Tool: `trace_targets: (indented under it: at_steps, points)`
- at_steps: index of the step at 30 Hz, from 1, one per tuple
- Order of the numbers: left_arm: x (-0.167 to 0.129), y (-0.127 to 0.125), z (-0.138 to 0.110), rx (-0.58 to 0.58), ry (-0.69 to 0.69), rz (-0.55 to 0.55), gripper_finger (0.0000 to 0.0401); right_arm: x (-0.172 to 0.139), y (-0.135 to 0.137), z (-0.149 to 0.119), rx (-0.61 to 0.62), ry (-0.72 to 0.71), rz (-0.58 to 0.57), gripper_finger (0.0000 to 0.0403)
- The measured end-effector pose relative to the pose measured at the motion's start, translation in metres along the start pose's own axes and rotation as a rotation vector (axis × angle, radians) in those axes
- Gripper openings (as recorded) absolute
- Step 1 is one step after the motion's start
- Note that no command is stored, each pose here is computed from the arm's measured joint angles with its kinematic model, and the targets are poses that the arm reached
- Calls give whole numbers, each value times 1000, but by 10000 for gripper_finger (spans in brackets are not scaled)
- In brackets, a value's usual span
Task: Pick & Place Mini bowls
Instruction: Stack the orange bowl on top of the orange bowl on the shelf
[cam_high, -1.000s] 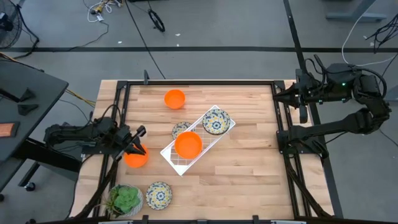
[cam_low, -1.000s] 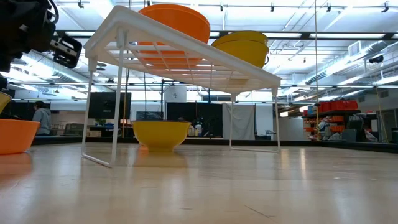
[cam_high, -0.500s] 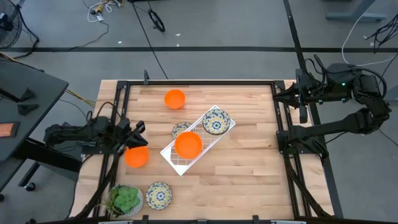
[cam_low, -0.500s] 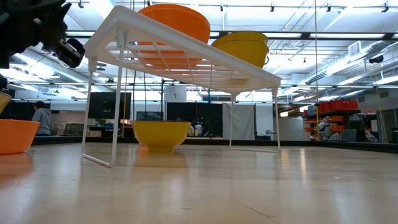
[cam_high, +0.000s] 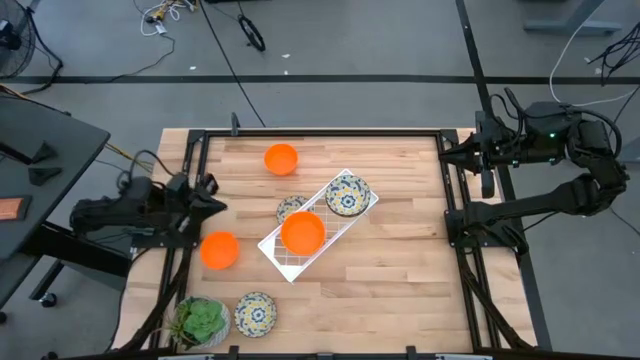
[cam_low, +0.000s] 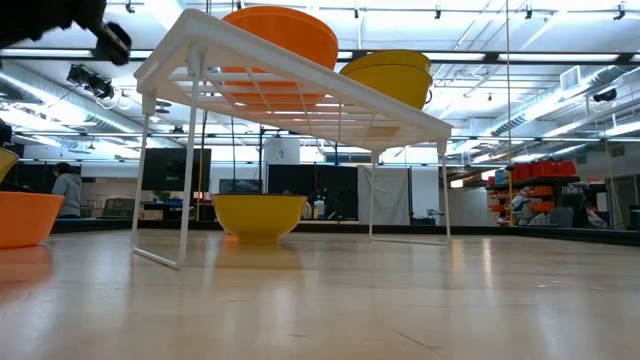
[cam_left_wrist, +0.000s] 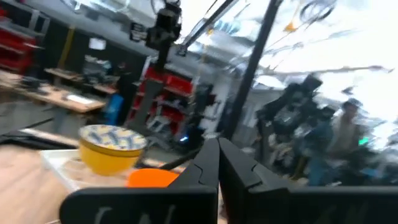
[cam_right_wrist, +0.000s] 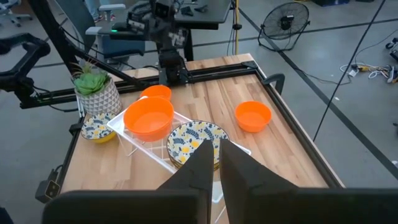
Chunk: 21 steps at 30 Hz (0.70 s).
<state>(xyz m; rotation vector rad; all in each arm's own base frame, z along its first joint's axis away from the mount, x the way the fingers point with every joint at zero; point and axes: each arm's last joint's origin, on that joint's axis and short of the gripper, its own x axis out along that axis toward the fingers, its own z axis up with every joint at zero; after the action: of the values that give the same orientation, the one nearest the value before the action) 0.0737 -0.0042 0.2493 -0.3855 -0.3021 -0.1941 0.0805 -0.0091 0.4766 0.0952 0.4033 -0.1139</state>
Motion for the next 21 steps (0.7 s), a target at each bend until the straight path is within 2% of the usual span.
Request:
trace_targets:
  at_steps: [9, 15, 21]
  points:
    - [-4, -26, 68, 77, 122, 179, 1, 0, 0, 0, 0, 0, 0, 32]
    - [11, -41, 109, 139, 160, 209, 1, 0, 0, 0, 0, 0, 0, 32]
    - [31, -52, 146, 182, 231, 302, 1, 0, 0, 0, 0, 0, 0, 32]
